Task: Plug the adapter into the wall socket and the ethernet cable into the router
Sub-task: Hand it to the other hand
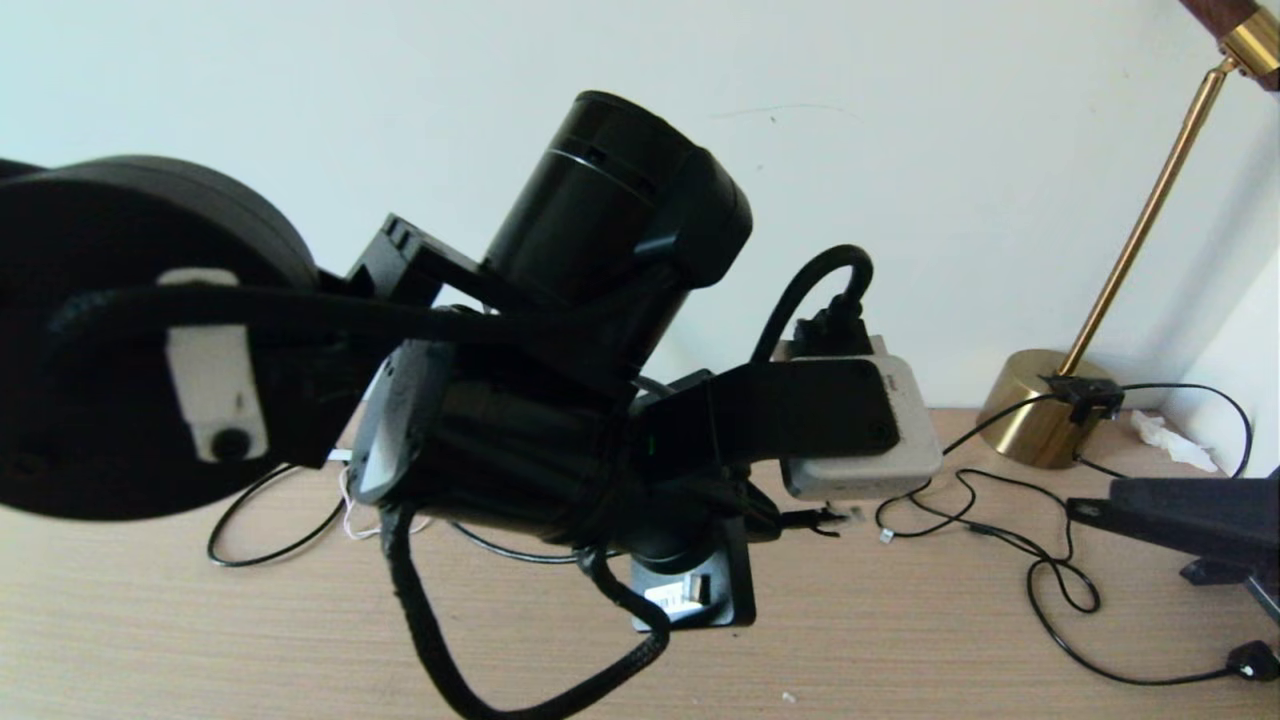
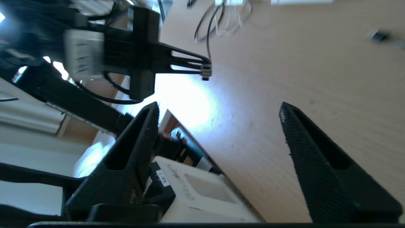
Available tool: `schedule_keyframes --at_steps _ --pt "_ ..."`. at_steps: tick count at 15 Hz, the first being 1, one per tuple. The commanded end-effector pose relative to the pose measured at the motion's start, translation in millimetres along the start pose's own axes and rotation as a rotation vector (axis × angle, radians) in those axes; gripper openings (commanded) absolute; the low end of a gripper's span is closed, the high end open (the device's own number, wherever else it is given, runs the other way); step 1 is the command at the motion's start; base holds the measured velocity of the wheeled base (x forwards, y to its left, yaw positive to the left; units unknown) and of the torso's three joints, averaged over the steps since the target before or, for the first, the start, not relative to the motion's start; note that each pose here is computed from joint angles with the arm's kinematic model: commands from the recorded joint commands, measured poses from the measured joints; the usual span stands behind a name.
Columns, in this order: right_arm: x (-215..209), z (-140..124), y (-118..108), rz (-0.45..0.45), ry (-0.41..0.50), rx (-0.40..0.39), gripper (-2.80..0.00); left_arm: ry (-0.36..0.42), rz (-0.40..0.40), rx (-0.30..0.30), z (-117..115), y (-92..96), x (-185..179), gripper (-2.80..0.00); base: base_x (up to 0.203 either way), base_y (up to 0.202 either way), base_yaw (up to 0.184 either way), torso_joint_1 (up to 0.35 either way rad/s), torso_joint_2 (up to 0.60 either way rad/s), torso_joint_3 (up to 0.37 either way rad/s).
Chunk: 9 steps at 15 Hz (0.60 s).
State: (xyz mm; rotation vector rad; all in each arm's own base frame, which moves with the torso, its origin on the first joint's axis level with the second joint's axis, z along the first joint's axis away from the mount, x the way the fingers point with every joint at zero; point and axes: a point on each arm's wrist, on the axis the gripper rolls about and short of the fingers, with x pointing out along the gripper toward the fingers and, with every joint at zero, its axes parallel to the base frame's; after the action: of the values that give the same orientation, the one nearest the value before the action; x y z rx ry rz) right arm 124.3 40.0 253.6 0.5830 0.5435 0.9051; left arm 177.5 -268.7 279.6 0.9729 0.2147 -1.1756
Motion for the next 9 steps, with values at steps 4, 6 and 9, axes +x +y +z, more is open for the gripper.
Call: schedule_keyframes --at_steps 4,6,9 --pt "23.5 -2.7 -13.6 0.015 0.105 0.059 0.0 -0.035 -0.034 0.041 20.0 -9.8 15.3 -2.8 0.0 0.0 0.0 0.0 0.0 0.0" --pt "22.1 -4.8 -12.0 0.022 0.107 0.054 0.0 -0.051 -0.039 0.051 26.4 -11.8 20.3 -2.8 0.0 0.0 0.0 0.0 0.0 0.0" --pt "24.2 -5.2 -11.0 0.038 0.109 0.045 0.0 -0.056 -0.048 0.057 31.8 -13.2 32.1 -2.8 0.0 0.0 0.0 0.0 0.0 0.0"
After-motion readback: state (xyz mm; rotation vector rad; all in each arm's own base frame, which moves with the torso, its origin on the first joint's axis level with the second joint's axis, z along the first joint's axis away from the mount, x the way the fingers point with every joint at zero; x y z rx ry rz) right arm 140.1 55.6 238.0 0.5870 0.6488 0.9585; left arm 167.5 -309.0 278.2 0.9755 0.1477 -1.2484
